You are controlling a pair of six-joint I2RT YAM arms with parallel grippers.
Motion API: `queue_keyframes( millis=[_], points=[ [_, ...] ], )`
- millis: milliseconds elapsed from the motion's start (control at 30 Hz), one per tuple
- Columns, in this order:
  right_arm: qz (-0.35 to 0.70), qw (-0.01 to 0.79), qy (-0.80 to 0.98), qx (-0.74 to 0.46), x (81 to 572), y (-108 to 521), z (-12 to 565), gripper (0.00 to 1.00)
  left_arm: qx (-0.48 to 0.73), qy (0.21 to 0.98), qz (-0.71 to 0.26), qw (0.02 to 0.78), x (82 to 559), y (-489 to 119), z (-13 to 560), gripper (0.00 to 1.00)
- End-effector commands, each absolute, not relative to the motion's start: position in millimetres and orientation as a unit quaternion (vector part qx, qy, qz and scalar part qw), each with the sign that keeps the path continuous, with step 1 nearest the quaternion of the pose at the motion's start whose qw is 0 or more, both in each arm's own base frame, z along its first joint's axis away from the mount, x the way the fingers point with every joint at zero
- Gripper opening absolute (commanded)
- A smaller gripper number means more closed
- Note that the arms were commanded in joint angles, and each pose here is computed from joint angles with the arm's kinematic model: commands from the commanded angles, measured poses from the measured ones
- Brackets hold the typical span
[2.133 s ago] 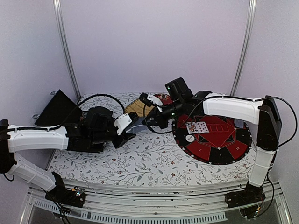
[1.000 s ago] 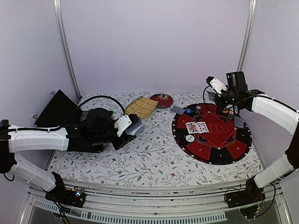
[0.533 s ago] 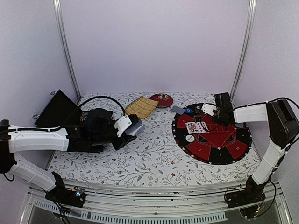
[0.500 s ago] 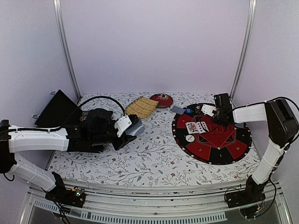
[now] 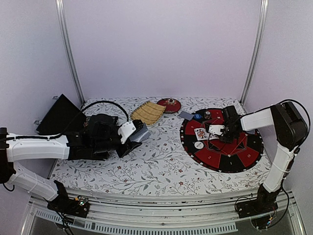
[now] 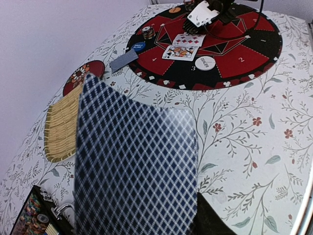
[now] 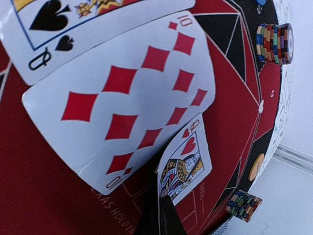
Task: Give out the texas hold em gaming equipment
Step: Flop the poker card in the community card area.
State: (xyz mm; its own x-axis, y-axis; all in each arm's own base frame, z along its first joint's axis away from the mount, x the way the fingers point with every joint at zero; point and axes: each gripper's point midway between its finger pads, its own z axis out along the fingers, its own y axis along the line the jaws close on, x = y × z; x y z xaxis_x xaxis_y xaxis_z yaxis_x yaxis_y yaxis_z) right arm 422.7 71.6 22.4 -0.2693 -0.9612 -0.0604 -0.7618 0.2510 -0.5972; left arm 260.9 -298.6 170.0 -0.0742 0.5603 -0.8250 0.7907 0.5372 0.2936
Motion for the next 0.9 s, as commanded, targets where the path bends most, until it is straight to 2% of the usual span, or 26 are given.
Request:
queue_keyframes(
  millis=[0, 500, 700, 767, 867],
  points=[
    [-0.196, 0.173, 0.777, -0.573, 407.5, 68.5, 4.3, 0.02, 0.462, 0.719, -0.116, 0.506, 262.5, -296.0, 176.0, 0.44],
    [-0.220, 0.186, 0.774, -0.564, 427.1, 62.4, 7.5, 0.02, 0.460, 0.720, -0.115, 0.507, 262.2, -294.7, 176.8, 0.44],
    [-0.210, 0.167, 0.775, -0.572, 415.6, 62.5, 0.3, 0.03, 0.459, 0.721, -0.112, 0.507, 263.0, -294.1, 177.2, 0.44],
    [-0.205, 0.162, 0.771, -0.581, 410.1, 65.9, -1.5, 0.07, 0.459, 0.721, -0.112, 0.507, 262.9, -294.3, 176.8, 0.44],
    [-0.194, 0.153, 0.767, -0.592, 402.7, 71.7, -3.3, 0.22, 0.459, 0.722, -0.110, 0.507, 263.7, -293.4, 176.9, 0.44]
  ],
)
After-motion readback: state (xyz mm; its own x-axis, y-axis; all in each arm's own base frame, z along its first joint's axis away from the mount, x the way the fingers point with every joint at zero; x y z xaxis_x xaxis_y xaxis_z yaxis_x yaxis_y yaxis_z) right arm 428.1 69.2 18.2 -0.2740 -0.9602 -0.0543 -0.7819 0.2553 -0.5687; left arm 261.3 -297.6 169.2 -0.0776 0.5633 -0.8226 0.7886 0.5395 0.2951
